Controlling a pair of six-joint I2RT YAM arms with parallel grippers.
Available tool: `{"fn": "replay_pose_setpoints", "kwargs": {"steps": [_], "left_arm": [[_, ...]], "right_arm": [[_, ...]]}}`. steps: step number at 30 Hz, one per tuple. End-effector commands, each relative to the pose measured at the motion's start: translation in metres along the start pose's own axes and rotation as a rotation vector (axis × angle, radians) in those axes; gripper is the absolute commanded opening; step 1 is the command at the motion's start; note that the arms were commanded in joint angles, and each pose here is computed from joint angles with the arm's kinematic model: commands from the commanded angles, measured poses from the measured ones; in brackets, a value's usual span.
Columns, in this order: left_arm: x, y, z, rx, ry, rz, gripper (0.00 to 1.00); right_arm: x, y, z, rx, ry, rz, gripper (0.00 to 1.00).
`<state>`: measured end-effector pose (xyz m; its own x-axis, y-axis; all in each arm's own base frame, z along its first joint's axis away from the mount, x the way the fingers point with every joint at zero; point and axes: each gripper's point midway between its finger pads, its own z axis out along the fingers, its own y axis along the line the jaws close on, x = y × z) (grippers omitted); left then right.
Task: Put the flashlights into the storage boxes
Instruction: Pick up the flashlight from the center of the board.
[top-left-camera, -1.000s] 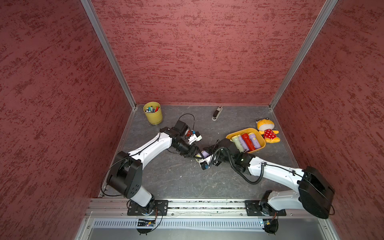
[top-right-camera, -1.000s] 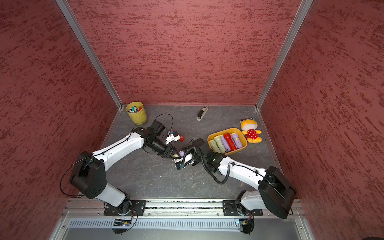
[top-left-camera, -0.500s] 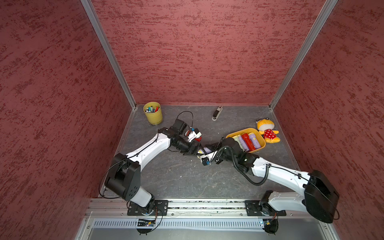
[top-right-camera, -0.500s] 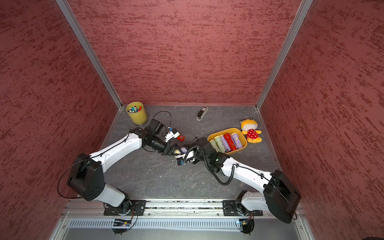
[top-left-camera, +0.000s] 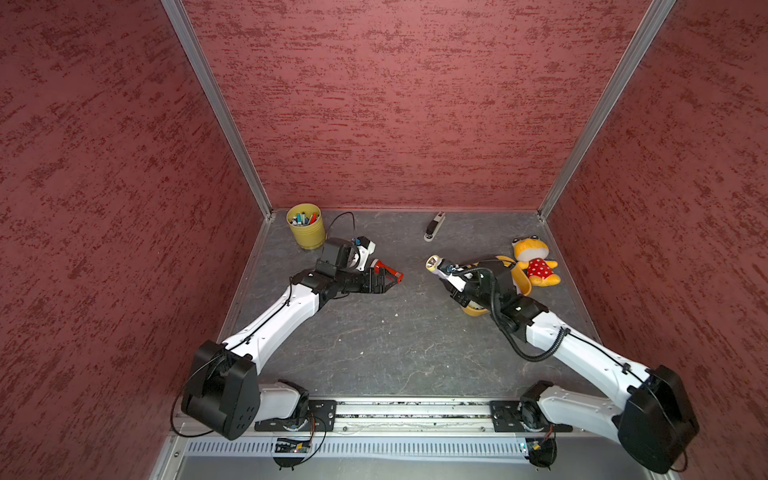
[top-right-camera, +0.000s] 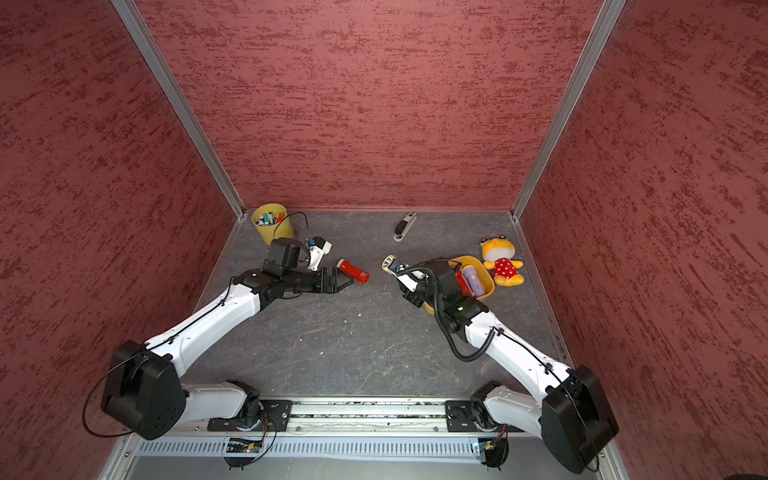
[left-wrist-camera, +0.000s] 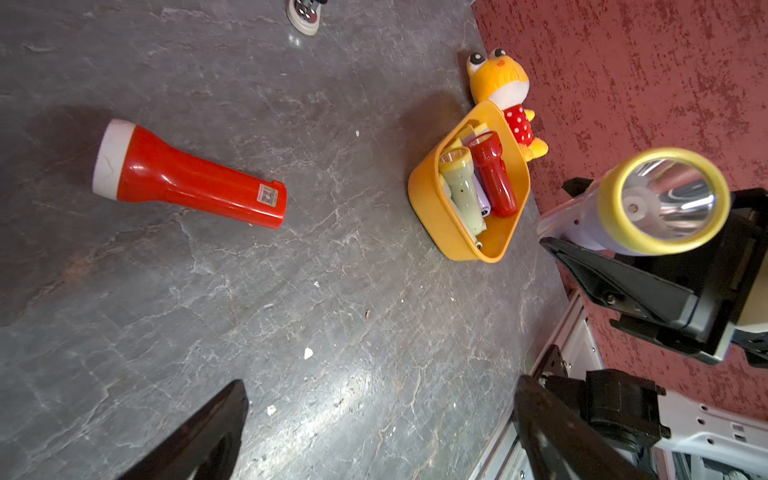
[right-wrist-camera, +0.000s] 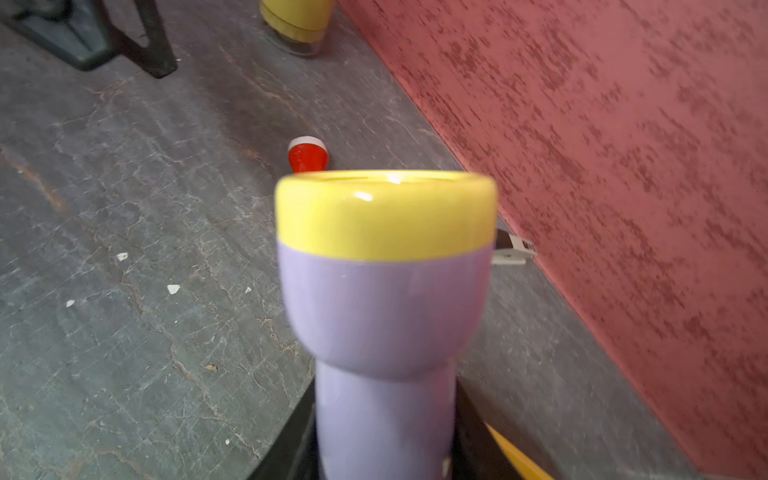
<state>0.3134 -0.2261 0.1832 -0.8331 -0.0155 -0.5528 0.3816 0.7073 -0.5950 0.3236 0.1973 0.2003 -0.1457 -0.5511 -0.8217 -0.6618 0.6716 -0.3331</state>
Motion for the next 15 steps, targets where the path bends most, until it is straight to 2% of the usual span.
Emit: {"fn": "replay_pose_setpoints", "kwargs": {"steps": [1,7,15], "left_arm": [[-0.022,-0.011,0.012,0.012,-0.057,0.043,1.0],[-0.017,-0.024,0.031,0.013,-0.006,0.081,0.99],[-0.023,-0.033,0.057,0.03,0.019,0.105,0.99]], "right_arm": [[-0.005,-0.027,-0.013,0.071,0.001,0.26,0.31],[0.023,-0.054,-0.02,0.103,0.074,0.465,0.31],[0.067,-0.084,-0.016,0.176,0.258,0.675,0.31]]}}
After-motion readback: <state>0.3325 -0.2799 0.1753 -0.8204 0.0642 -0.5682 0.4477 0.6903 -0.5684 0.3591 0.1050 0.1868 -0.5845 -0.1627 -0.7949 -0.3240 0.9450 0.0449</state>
